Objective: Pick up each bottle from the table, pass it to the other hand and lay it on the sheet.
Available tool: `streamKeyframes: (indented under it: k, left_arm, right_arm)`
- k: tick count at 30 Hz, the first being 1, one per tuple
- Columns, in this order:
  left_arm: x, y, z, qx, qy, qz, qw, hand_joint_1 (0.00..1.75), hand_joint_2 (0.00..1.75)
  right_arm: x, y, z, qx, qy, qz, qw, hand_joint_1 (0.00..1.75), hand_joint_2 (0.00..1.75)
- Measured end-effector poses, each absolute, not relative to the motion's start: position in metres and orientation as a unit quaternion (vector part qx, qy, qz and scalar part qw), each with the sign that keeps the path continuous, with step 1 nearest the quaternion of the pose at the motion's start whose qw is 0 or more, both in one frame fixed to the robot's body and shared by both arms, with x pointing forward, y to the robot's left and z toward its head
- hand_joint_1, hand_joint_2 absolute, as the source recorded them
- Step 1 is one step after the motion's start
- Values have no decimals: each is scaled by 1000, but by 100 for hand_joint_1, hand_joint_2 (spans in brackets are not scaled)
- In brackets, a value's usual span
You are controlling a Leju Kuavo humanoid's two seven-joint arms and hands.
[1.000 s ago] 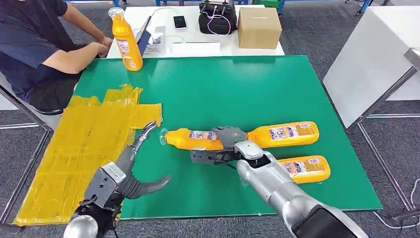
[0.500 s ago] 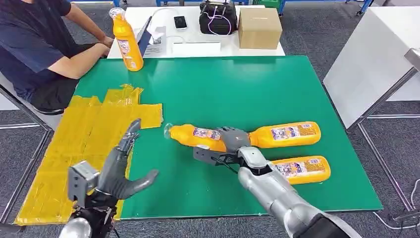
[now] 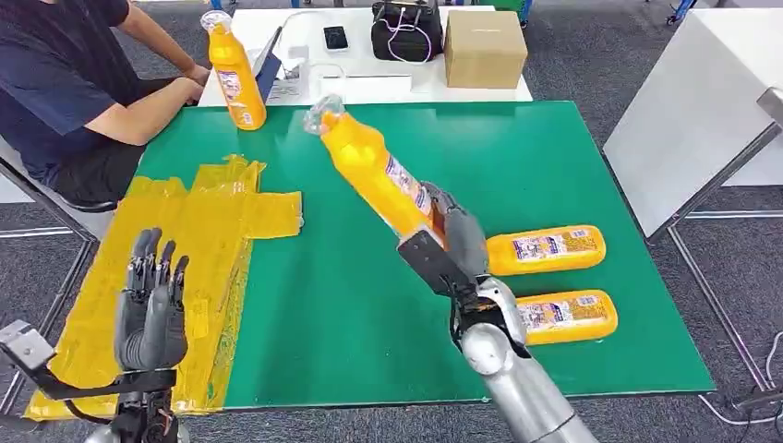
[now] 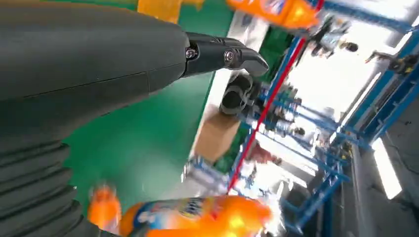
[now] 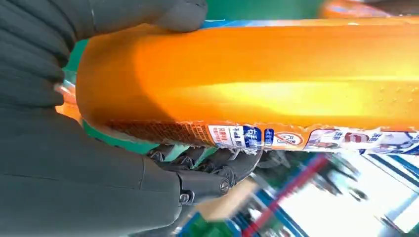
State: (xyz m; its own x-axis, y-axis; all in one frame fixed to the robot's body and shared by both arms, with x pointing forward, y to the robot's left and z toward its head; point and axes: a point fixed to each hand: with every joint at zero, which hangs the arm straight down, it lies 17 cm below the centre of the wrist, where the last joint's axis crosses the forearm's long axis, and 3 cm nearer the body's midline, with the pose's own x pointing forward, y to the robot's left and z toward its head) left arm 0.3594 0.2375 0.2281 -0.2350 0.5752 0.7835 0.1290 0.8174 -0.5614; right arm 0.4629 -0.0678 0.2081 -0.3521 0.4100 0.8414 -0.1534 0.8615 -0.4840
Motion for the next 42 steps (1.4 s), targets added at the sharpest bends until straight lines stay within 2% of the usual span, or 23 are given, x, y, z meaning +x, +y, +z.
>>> streamKeyframes:
  k: [9,15,23,31,42]
  left_arm:
    - [356,212,230,-298,-735,181,582,0,175]
    - [352,187,238,-313,-742,121,581,0,175]
    - [335,149,263,-367,-751,40,547,0,175]
    - [320,137,279,-422,-744,20,518,0,175]
    - [307,132,279,-434,-746,-12,505,0,175]
  right_arm:
    - [429,-49,256,-24,-823,245,513,175,175]
    - [380,-7,260,85,-828,289,474,175,175]
    - [313,40,249,294,-761,334,472,175,175]
    - [289,50,244,337,-740,360,457,175,175]
    - [281,51,241,348,-735,371,447,175,175]
